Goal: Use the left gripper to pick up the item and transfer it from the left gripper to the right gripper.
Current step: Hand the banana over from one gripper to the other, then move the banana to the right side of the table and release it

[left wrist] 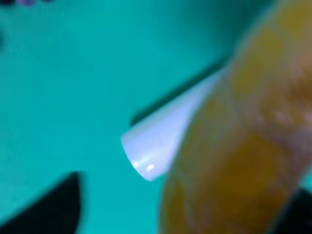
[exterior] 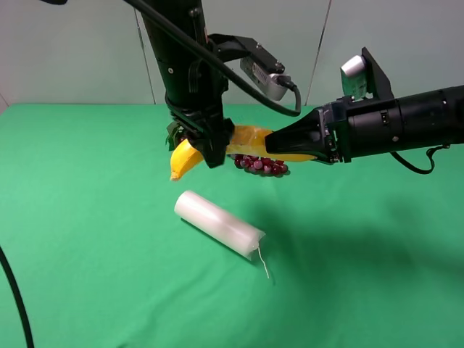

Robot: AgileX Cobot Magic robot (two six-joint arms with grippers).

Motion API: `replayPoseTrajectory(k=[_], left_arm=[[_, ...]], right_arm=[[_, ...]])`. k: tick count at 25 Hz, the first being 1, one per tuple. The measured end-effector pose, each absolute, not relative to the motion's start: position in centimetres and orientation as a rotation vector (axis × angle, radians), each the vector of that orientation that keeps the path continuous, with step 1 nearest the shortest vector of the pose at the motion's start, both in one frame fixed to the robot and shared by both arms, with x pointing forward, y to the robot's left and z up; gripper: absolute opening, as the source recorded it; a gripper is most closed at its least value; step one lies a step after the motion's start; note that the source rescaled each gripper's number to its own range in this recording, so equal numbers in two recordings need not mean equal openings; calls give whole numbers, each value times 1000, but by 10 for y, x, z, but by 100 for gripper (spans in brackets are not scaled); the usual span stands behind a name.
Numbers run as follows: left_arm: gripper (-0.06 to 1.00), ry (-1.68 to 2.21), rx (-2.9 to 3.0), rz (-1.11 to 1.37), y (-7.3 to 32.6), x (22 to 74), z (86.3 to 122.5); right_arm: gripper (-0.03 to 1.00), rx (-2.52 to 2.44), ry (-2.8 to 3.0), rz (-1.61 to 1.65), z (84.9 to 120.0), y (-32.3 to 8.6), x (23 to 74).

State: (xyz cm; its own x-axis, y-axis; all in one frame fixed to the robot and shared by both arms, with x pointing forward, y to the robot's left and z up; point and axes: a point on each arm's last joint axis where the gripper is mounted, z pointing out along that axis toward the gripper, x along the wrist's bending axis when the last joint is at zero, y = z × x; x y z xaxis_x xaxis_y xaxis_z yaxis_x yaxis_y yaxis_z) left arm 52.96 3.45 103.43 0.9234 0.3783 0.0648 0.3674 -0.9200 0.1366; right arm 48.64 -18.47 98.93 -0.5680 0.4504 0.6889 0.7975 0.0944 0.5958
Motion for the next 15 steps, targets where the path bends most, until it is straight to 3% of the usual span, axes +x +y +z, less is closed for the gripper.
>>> replayPoseTrajectory(k=[2,4,15], left_arm=[[86,577,2955,142,34,530,1034],[95,577,2950,147,34,530,1034],[100,674,2919,158,40,525,1049]], right_arm=[[0,-1225,-2049,-1463,989,-185,486],[0,-1225,-2049,-1463,989,-185,486],[0,-1222,-2053,-1462,989,-185,486]])
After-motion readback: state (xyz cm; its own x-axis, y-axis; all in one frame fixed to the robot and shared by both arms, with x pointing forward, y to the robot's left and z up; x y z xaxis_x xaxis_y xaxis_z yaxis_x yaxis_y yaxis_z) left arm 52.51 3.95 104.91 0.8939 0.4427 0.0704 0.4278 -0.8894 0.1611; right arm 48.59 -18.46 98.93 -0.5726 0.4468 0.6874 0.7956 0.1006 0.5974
